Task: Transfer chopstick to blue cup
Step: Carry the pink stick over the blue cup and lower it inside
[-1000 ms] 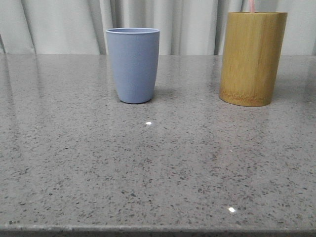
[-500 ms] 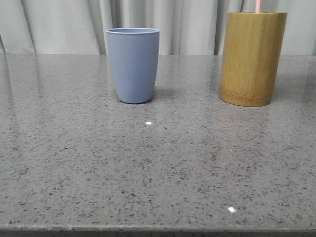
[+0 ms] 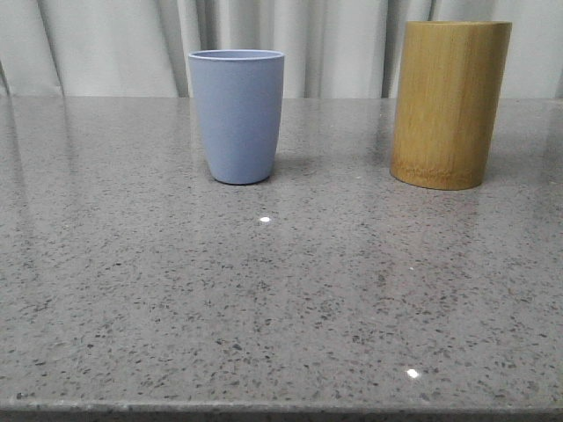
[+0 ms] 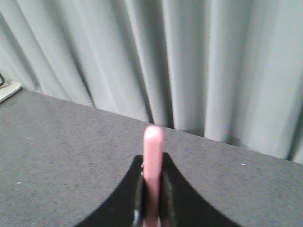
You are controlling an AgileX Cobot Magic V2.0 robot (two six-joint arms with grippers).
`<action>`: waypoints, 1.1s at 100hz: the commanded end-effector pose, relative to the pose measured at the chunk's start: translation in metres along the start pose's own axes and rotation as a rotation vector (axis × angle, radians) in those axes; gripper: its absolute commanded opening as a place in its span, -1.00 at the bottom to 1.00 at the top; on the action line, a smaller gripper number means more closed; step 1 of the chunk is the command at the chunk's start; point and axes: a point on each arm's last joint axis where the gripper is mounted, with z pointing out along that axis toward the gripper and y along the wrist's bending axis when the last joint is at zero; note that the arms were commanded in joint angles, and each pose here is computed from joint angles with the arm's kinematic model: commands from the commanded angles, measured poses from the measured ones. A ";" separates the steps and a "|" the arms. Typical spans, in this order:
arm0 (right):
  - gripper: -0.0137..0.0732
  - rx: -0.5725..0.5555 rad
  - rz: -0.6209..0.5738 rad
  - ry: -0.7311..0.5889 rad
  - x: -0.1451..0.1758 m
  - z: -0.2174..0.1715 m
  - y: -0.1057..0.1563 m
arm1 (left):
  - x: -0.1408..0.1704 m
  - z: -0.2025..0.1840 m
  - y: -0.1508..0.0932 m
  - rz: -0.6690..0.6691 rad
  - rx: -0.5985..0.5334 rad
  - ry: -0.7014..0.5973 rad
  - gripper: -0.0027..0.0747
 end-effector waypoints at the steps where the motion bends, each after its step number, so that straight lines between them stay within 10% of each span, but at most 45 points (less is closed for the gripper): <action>1: -0.80 -0.081 0.003 -0.145 -0.018 -0.009 0.021 | -0.013 -0.006 -0.001 -0.014 0.014 -0.103 -0.03; 82: -0.79 -0.145 -0.047 0.032 0.054 0.097 0.053 | -0.013 -0.006 -0.001 -0.013 0.013 -0.104 -0.03; 110: -0.27 -0.140 -0.048 0.067 0.062 0.104 0.052 | -0.013 -0.006 -0.001 -0.013 0.013 -0.104 -0.03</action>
